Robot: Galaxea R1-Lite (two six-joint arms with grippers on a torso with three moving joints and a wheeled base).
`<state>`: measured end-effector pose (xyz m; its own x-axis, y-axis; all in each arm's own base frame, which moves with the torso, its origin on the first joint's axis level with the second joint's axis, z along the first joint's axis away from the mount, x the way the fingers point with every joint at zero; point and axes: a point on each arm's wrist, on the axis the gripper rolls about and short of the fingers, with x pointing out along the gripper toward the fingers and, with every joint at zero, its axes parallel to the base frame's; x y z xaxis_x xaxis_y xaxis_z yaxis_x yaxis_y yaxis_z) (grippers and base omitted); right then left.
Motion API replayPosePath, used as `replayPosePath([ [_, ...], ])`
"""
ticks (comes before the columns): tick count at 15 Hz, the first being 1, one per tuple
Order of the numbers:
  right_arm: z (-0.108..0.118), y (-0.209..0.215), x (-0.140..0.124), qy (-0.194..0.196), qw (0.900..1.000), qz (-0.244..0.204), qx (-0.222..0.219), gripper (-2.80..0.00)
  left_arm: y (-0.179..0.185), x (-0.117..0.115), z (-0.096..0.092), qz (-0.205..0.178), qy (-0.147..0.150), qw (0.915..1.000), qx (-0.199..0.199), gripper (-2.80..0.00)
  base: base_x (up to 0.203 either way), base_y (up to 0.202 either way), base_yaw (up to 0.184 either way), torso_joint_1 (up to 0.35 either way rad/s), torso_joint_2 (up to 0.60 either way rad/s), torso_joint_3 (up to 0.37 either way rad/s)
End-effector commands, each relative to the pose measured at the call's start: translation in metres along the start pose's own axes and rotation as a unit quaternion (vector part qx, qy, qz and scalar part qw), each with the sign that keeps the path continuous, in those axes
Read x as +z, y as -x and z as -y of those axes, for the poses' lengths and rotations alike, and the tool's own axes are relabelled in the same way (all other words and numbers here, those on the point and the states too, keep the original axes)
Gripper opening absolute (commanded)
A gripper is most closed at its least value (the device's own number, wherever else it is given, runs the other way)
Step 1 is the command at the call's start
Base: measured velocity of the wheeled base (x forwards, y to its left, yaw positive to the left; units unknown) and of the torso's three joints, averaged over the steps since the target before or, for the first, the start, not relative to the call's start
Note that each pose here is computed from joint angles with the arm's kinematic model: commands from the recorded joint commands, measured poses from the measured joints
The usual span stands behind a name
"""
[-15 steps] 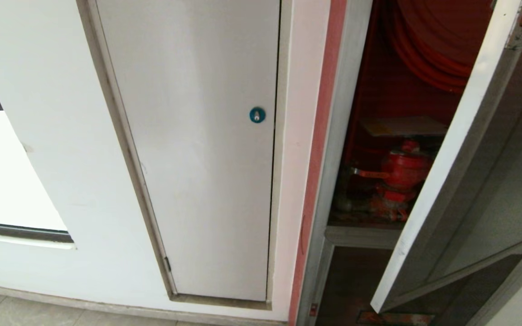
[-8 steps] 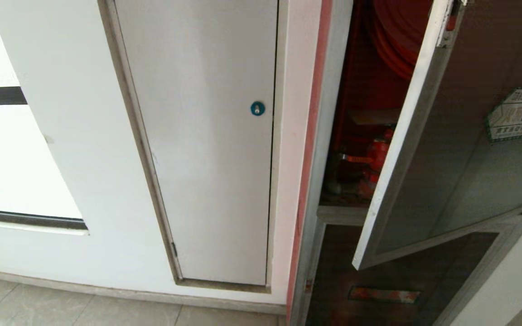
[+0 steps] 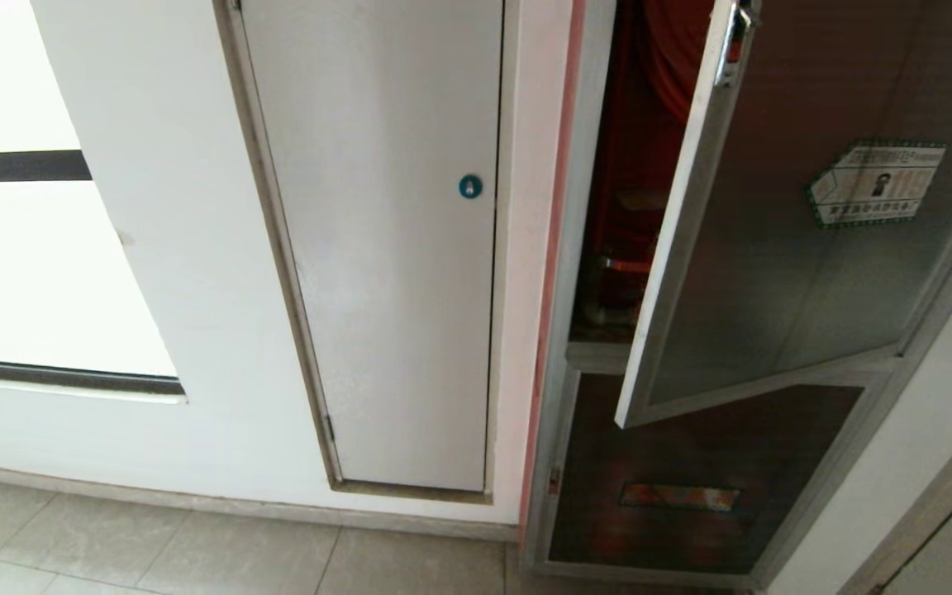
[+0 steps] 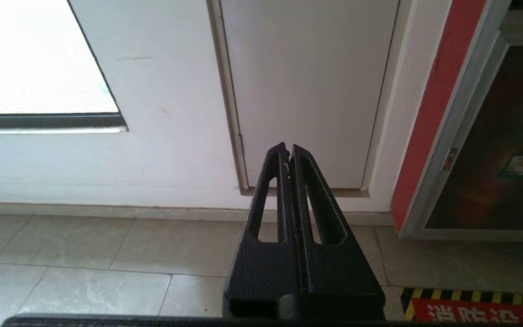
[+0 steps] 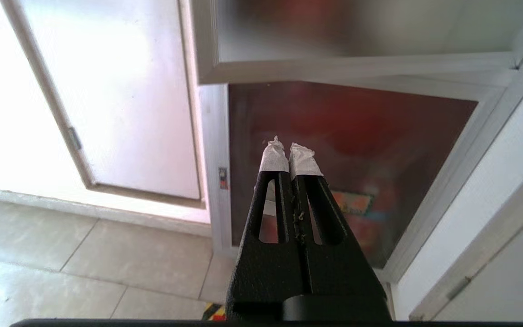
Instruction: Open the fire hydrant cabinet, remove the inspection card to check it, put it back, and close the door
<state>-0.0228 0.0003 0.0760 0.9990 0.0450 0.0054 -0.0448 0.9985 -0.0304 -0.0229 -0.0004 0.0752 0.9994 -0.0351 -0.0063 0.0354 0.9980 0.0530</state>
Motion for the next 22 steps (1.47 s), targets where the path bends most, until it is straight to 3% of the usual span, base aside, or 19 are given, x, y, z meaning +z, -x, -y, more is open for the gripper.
replayPosePath([
  [1, 0.0000, -0.0005, -0.0012, 0.000, 1.000, -0.003, 0.001, -2.80, 0.0001, -0.0001, 0.0000, 0.001, 0.000, 1.0000, 0.000, -2.80, -0.195, 0.000, 0.000, 0.002, 0.00, 0.000],
  [4, 0.0000, -0.0005, -0.0012, 0.000, 1.000, -0.003, 0.001, -2.80, 0.0001, -0.0001, 0.0000, 0.001, 0.000, 1.0000, 0.000, -2.80, -0.132, 0.000, 0.003, -0.002, 0.00, 0.003],
  [11, 0.0000, -0.0005, -0.0012, 0.000, 1.000, -0.003, 0.001, -2.80, 0.0001, -0.0001, -0.0002, 0.001, 0.015, 0.9999, 0.004, -2.80, 0.000, 0.000, 0.000, 0.004, 0.00, -0.001],
  [22, 0.0000, -0.0005, -0.0012, 0.003, 1.000, -0.003, 0.001, -2.80, 0.0001, -0.0001, -0.0002, 0.001, 0.016, 0.9999, 0.004, -2.80, 0.000, 0.000, 0.000, 0.000, 0.00, 0.000],
])
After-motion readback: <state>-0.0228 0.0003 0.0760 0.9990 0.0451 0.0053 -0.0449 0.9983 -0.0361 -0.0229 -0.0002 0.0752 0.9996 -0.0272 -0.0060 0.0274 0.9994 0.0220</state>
